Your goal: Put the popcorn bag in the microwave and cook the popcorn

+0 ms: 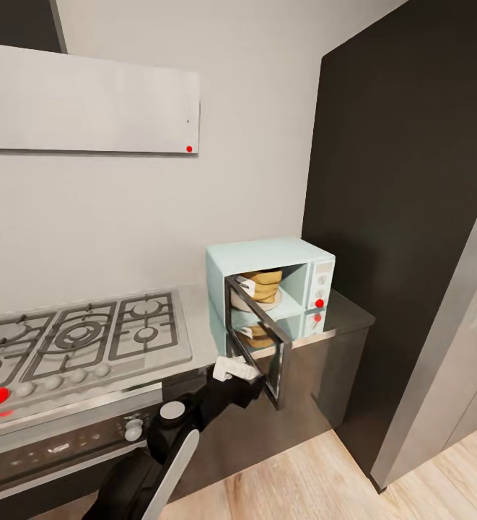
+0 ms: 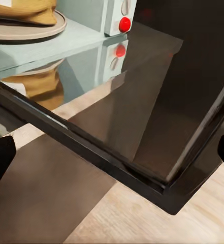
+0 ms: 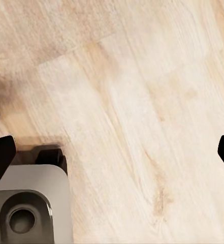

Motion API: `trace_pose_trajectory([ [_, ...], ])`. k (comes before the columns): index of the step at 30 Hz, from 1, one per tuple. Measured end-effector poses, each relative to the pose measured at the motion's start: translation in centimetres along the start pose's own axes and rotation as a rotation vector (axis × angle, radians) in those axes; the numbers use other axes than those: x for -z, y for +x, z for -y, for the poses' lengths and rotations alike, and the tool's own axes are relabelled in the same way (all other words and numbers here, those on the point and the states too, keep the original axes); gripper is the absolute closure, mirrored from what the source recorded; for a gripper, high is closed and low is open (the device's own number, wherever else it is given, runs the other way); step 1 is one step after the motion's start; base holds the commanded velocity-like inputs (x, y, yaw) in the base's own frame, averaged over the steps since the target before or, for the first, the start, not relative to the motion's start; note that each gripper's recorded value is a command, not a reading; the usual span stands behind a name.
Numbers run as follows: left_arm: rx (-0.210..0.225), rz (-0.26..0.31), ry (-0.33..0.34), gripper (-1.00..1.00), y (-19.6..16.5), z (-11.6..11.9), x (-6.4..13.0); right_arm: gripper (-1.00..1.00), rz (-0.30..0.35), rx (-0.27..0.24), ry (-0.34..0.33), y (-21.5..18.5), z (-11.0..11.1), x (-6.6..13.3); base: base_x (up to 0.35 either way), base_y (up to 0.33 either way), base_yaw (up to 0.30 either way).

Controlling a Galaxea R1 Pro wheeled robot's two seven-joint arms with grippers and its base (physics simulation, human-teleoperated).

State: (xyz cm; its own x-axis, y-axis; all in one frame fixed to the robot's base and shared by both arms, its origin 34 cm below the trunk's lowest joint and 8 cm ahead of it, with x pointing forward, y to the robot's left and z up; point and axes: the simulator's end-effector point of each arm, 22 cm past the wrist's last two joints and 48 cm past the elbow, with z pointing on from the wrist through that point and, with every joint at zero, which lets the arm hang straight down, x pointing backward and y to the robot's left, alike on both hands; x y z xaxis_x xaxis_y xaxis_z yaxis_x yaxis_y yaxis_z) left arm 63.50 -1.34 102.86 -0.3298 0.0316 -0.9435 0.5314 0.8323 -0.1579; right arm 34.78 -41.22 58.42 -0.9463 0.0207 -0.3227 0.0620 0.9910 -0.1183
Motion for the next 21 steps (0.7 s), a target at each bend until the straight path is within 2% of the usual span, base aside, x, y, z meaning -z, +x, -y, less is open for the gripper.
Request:
trace_pose_trajectory([
  [6,-0.001,-0.001,0.001,-1.00,0.03,0.05,-0.01,-1.00,0.000,0.000,0.000,0.03,0.01,0.00,0.000,0.150,0.000],
  [21,-0.002,-0.001,0.002,-1.00,0.07,0.11,-0.02,-1.00,0.002,0.000,-0.001,-0.03,-0.11,-0.01,0.000,0.004,-0.001],
])
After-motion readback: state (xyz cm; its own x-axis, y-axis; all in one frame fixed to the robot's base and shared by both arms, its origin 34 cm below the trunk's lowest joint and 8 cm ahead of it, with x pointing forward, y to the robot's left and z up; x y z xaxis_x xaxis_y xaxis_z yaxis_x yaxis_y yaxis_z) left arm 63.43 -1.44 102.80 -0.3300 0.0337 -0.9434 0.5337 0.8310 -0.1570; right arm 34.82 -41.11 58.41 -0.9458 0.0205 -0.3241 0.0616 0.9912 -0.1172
